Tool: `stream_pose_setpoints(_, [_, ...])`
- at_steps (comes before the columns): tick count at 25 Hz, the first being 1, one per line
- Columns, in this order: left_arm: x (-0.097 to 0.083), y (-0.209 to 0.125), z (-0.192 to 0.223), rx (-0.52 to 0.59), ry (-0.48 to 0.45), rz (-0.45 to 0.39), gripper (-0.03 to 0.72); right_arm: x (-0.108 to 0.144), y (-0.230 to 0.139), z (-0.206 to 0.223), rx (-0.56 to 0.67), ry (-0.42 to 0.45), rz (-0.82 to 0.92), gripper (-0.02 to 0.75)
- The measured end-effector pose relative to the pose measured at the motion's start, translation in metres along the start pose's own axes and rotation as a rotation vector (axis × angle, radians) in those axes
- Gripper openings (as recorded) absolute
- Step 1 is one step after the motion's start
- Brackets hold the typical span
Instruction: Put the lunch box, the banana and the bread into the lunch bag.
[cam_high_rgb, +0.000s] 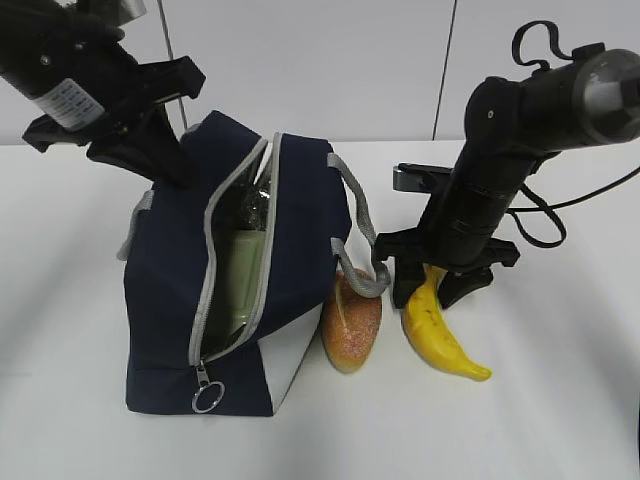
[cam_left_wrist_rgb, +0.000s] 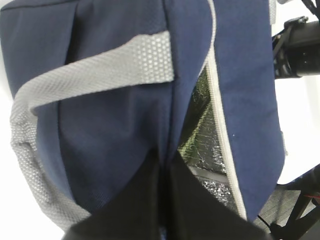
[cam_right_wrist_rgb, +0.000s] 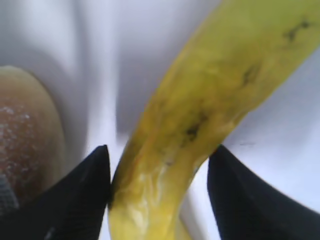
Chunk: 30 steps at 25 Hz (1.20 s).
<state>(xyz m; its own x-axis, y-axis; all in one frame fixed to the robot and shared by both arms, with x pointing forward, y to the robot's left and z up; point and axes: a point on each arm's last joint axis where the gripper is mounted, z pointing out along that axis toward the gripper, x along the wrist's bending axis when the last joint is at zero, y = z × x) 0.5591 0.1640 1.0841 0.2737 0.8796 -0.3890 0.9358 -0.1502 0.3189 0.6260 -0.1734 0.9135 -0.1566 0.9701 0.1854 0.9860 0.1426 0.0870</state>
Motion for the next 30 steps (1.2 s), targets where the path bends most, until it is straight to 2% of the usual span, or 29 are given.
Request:
stream_pose_setpoints(3, [0.0, 0.0, 0.0, 0.0, 0.0, 0.0, -0.003, 0.0, 0.0, 0.0, 0.005, 0.0, 0.001, 0.363])
stream_pose_setpoints(5, [0.0, 0.0, 0.0, 0.0, 0.0, 0.0, -0.003, 0.0, 0.0, 0.0, 0.007, 0.0, 0.001, 0.322])
stream_pose_setpoints(8, [0.0, 0.0, 0.0, 0.0, 0.0, 0.0, -0.003, -0.001, 0.0, -0.001, 0.011, -0.012, -0.01, 0.312])
stream_pose_setpoints(12, [0.0, 0.0, 0.0, 0.0, 0.0, 0.0, -0.003, -0.008, 0.008, -0.016, 0.024, -0.076, -0.036, 0.312])
stream_pose_setpoints(16, [0.0, 0.0, 0.0, 0.0, 0.0, 0.0, -0.003, -0.015, 0.02, -0.048, 0.017, -0.139, -0.055, 0.311])
stream_pose_setpoints(19, [0.0, 0.0, 0.0, 0.0, 0.0, 0.0, -0.003, -0.01, 0.025, -0.079, -0.013, -0.132, -0.061, 0.31])
stream_pose_setpoints(22, [0.0, 0.0, 0.0, 0.0, 0.002, 0.001, -0.003, 0.006, 0.023, -0.108, -0.063, -0.012, -0.093, 0.31])
stream_pose_setpoints(28, [0.001, 0.0, 0.0, 0.001, 0.016, 0.008, -0.003, 0.047, 0.014, -0.153, -0.171, 0.377, -0.163, 0.31])
stream_pose_setpoints(30, [0.002, 0.0, 0.0, 0.001, 0.017, 0.009, -0.003, 0.06, 0.013, -0.157, -0.18, 0.467, -0.168, 0.31])
